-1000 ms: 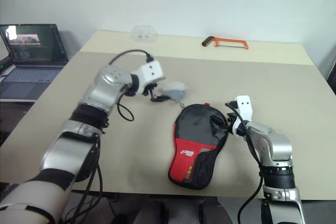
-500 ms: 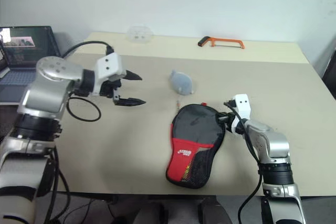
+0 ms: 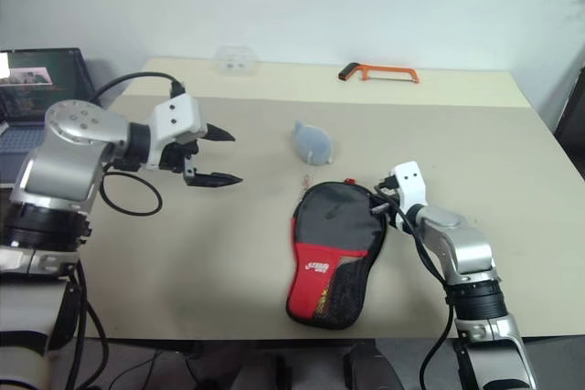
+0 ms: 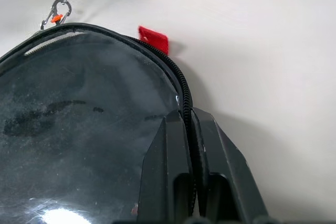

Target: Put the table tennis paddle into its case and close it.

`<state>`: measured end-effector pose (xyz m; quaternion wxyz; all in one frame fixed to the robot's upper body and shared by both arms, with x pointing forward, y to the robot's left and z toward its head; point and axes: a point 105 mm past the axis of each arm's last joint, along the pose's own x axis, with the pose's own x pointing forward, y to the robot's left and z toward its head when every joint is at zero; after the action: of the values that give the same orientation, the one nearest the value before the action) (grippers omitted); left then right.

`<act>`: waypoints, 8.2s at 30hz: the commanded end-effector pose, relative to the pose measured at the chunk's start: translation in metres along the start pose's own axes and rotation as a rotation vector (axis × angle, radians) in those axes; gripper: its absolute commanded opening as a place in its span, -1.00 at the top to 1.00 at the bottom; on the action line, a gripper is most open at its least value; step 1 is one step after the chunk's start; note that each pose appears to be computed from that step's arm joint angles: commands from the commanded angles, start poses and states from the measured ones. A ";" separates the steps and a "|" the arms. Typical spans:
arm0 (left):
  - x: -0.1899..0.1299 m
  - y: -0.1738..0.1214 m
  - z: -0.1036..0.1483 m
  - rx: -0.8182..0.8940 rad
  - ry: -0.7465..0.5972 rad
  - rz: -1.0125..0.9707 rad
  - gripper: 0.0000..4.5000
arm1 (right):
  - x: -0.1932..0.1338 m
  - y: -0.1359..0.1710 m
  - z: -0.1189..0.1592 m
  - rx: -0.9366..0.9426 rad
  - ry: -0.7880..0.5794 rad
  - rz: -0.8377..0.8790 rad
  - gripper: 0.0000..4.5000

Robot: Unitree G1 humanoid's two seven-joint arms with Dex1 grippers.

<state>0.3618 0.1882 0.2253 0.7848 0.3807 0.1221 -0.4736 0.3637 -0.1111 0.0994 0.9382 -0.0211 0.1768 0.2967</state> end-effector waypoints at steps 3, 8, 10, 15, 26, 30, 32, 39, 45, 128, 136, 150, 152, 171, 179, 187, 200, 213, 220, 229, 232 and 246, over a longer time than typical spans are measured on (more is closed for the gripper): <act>-0.011 0.007 0.008 0.043 0.003 0.035 -1.00 | 0.006 0.032 0.011 -0.058 -0.052 0.147 0.99; -0.011 0.006 0.007 0.046 0.010 0.031 -1.00 | 0.004 0.038 0.012 -0.074 -0.062 0.189 0.99; -0.010 0.006 0.007 0.048 0.013 0.033 -1.00 | 0.004 0.035 0.011 -0.078 -0.054 0.174 0.99; -0.006 0.015 0.007 0.057 0.014 0.083 -1.00 | 0.000 0.021 0.014 -0.059 -0.064 0.118 0.99; 0.002 0.027 0.007 0.060 0.009 0.131 -1.00 | -0.027 0.018 0.029 -0.114 -0.105 0.150 -0.40; 0.001 0.032 0.010 0.072 -0.004 0.138 -1.00 | -0.040 0.026 0.043 -0.125 -0.152 0.206 -0.86; 0.005 0.034 0.015 0.084 -0.033 0.143 -1.00 | -0.046 0.040 0.057 -0.132 -0.208 0.265 -0.86; 0.031 0.036 0.031 0.088 -0.114 0.123 -1.00 | -0.039 0.081 0.075 -0.132 -0.299 0.370 -0.99; 0.084 0.030 0.044 0.030 -0.169 0.080 -1.00 | -0.001 0.093 0.035 -0.109 -0.219 0.312 -0.99; 0.205 0.013 0.083 0.076 0.034 0.488 0.78 | 0.011 0.117 -0.033 0.000 0.042 0.382 -1.00; 0.226 -0.012 0.119 0.230 -0.012 0.458 0.78 | 0.010 0.122 -0.034 0.026 0.049 0.366 -1.00; 0.259 -0.084 0.174 0.512 -0.167 0.236 0.78 | 0.008 0.125 -0.035 0.070 0.038 0.348 -1.00; 0.262 -0.095 0.176 0.534 -0.184 0.199 0.78 | 0.009 0.125 -0.034 0.069 0.038 0.350 -1.00; 0.258 -0.121 0.133 0.410 -0.130 -0.188 -0.19 | 0.012 0.121 -0.035 0.077 0.038 0.358 -1.00; 0.244 -0.091 0.138 0.433 -0.147 -0.107 -0.99 | 0.014 0.121 -0.037 0.083 0.052 0.373 -1.00; 0.211 -0.053 0.144 0.448 -0.206 -0.089 -0.99 | 0.014 0.120 -0.041 0.091 0.067 0.391 -1.00; 0.098 0.003 0.134 0.228 -0.456 -0.221 -0.99 | 0.007 0.114 -0.040 0.025 0.066 0.421 -1.00; 0.078 -0.040 0.048 -0.103 -0.419 -0.318 -0.99 | -0.084 0.085 0.041 -0.356 -0.040 0.458 -1.00; 0.106 -0.091 0.048 -0.223 -0.436 -0.335 -0.99 | -0.107 0.018 0.091 -0.426 -0.120 0.197 -1.00; 0.147 -0.130 0.025 -0.312 -0.332 -0.247 -0.99 | -0.088 -0.033 0.083 -0.336 -0.058 0.057 -1.00; 0.163 -0.132 0.013 -0.359 -0.283 -0.154 -0.99 | -0.078 -0.039 0.071 -0.330 0.001 0.052 -1.00; 0.169 -0.151 0.011 -0.353 -0.272 -0.160 -0.99 | -0.060 -0.045 0.064 -0.380 0.026 0.057 -1.00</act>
<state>0.3291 0.0308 0.0843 0.8154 0.1596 0.0944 -0.5484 0.3603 -0.1760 0.1636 0.9065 -0.1810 0.1568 0.3479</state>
